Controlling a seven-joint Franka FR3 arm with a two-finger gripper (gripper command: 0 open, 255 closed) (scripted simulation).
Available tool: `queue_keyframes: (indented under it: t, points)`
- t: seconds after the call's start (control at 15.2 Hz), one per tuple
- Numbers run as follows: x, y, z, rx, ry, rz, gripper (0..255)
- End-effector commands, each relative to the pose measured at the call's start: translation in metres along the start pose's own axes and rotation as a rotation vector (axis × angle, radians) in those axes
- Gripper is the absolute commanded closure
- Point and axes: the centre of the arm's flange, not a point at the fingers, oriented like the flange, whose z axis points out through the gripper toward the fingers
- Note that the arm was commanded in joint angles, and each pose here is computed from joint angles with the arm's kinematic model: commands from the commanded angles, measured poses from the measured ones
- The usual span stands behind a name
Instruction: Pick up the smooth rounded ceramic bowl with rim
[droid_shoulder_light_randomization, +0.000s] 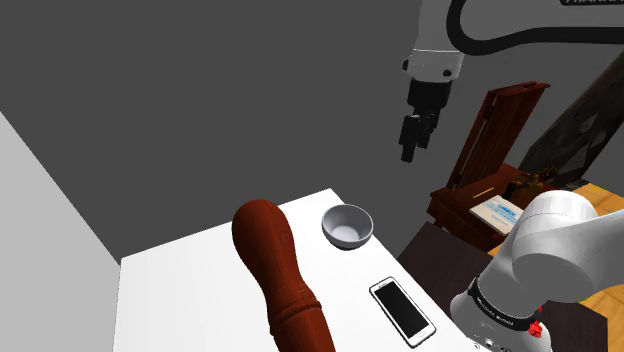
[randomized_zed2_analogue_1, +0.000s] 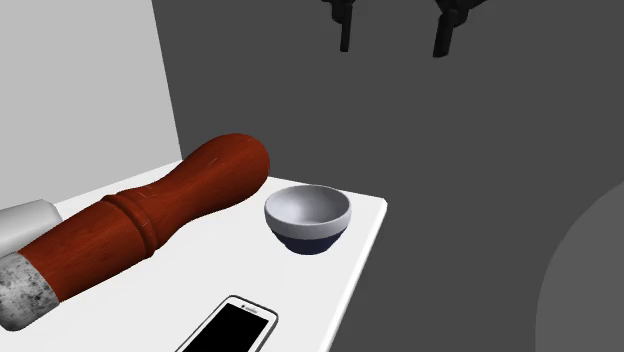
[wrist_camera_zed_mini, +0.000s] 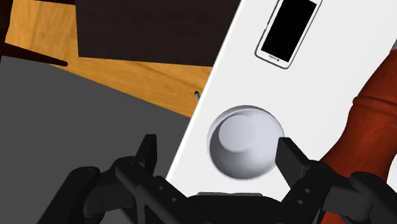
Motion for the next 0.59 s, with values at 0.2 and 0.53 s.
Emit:
queue_keyframes:
  t: [0.2, 0.53]
  points:
    - [0.016, 0.001, 0.035, 0.016, 0.011, 0.009, 0]
    - [0.044, 0.001, 0.094, 0.043, 0.03, 0.025, 0]
